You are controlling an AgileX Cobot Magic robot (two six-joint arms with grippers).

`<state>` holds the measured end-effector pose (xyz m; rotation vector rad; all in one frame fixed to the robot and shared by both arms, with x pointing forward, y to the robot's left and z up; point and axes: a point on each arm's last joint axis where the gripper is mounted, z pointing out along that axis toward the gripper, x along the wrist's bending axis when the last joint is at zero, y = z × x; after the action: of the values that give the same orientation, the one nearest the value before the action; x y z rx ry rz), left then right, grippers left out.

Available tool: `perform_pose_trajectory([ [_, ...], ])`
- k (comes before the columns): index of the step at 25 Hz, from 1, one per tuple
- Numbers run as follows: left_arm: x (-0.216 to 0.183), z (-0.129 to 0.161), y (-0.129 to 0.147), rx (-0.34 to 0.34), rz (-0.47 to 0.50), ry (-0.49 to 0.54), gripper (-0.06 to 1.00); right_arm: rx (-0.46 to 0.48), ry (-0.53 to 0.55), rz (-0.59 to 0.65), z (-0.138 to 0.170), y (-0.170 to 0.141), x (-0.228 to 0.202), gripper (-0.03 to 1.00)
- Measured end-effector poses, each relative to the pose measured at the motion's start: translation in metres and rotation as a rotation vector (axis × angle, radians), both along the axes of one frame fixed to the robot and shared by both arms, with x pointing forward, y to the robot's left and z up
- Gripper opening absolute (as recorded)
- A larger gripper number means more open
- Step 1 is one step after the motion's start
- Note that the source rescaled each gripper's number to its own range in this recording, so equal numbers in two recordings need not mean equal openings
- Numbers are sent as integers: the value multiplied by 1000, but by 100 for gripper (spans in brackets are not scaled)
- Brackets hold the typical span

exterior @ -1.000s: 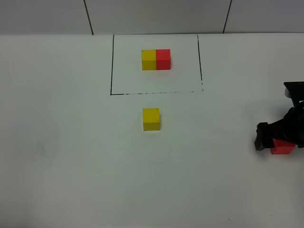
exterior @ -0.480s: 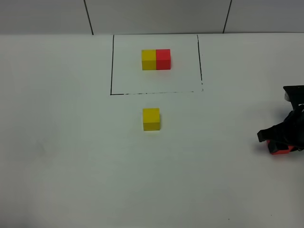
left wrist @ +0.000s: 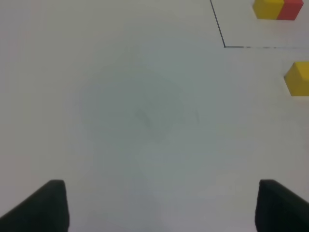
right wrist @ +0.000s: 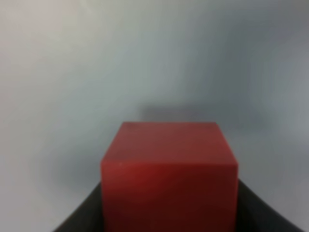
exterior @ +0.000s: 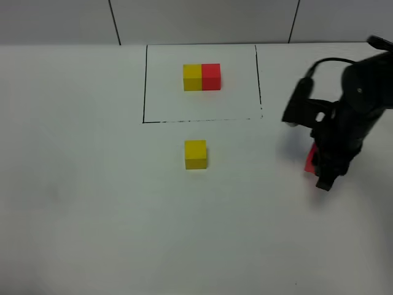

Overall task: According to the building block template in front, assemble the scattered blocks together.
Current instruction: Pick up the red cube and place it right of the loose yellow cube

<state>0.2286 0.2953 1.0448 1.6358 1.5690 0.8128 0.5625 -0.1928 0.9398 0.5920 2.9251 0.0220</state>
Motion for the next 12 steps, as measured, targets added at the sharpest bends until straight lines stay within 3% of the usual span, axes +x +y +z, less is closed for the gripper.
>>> perform_pose_trajectory([
  [4, 0, 0, 0, 0, 0, 0, 67, -59, 42, 291, 6, 49, 15, 0],
  [12, 0, 0, 0, 0, 0, 0, 67, 21, 96, 442, -3, 107, 49, 0],
])
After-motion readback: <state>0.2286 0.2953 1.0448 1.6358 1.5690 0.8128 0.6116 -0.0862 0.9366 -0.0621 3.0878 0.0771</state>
